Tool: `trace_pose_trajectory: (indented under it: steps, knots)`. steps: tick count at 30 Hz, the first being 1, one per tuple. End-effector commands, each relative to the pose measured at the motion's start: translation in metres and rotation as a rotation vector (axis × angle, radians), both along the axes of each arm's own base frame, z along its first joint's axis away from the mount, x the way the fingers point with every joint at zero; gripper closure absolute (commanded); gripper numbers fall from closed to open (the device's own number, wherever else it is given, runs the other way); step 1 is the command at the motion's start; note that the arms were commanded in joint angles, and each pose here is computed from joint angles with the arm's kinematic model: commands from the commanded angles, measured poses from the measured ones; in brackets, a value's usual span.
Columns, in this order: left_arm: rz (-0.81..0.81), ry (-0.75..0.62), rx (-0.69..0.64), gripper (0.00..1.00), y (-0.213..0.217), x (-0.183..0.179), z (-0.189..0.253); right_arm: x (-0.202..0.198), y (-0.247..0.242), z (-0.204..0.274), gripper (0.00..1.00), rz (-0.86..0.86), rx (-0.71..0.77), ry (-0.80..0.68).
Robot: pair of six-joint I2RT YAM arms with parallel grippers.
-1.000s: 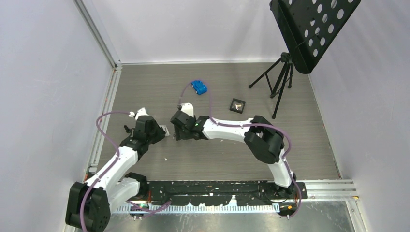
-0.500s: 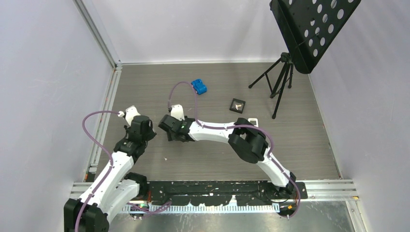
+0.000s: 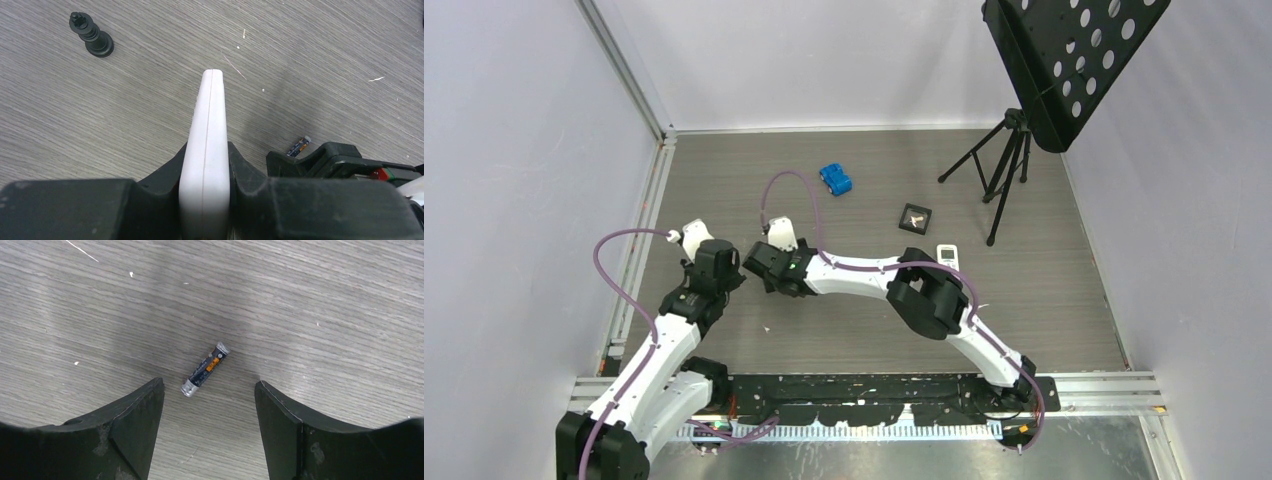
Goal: Load the batteries into the remote control
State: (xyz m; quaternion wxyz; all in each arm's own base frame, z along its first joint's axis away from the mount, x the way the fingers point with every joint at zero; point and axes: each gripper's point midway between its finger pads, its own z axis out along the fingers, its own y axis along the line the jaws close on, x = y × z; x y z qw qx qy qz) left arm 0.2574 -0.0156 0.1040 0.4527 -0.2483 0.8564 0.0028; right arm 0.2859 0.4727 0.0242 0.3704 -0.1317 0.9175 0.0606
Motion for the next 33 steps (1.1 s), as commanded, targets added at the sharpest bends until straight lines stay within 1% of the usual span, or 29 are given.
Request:
trace_pose_trajectory:
  steps: [1,3,7,13,16,19,21,25,28,31,33]
  knots:
    - [0.027,-0.075,0.017,1.0,0.006,0.011,0.026,0.005,0.001,-0.019,0.3,0.008,-0.052,-0.014]
    - [0.03,-0.075,0.02,1.0,0.007,0.01,0.026,0.007,-0.002,-0.023,0.36,0.0,-0.072,-0.023]
    - [0.028,-0.075,0.023,1.0,0.007,0.01,0.026,0.007,-0.011,-0.027,0.57,-0.016,-0.112,-0.029]
    - [0.007,-0.076,0.003,1.0,0.002,0.011,0.025,0.002,-0.026,-0.014,0.77,-0.025,-0.119,-0.034]
    - [-0.037,-0.088,-0.025,1.0,-0.007,0.013,0.027,0.001,-0.034,-0.007,0.89,-0.026,-0.124,-0.041]
    - [-0.141,-0.102,-0.08,1.0,-0.028,0.018,0.029,0.001,-0.044,0.0,0.99,-0.031,-0.13,-0.041]
    - [-0.244,-0.111,-0.132,1.0,-0.049,0.022,0.031,0.004,-0.055,0.008,1.0,-0.043,-0.134,-0.052]
    - [-0.502,-0.138,-0.297,1.0,-0.105,0.028,0.04,0.013,-0.091,0.041,1.0,-0.104,-0.104,-0.088]
    - [-0.674,-0.167,-0.455,1.0,-0.145,0.028,0.054,0.013,-0.126,0.057,1.0,-0.156,-0.048,-0.07]
    - [-0.784,-0.175,-0.605,1.0,-0.173,0.028,0.073,0.013,-0.156,0.077,1.0,-0.192,0.043,-0.054]
    - [-0.842,-0.18,-0.682,1.0,-0.187,0.029,0.085,0.012,-0.166,0.088,1.0,-0.184,0.131,-0.029]
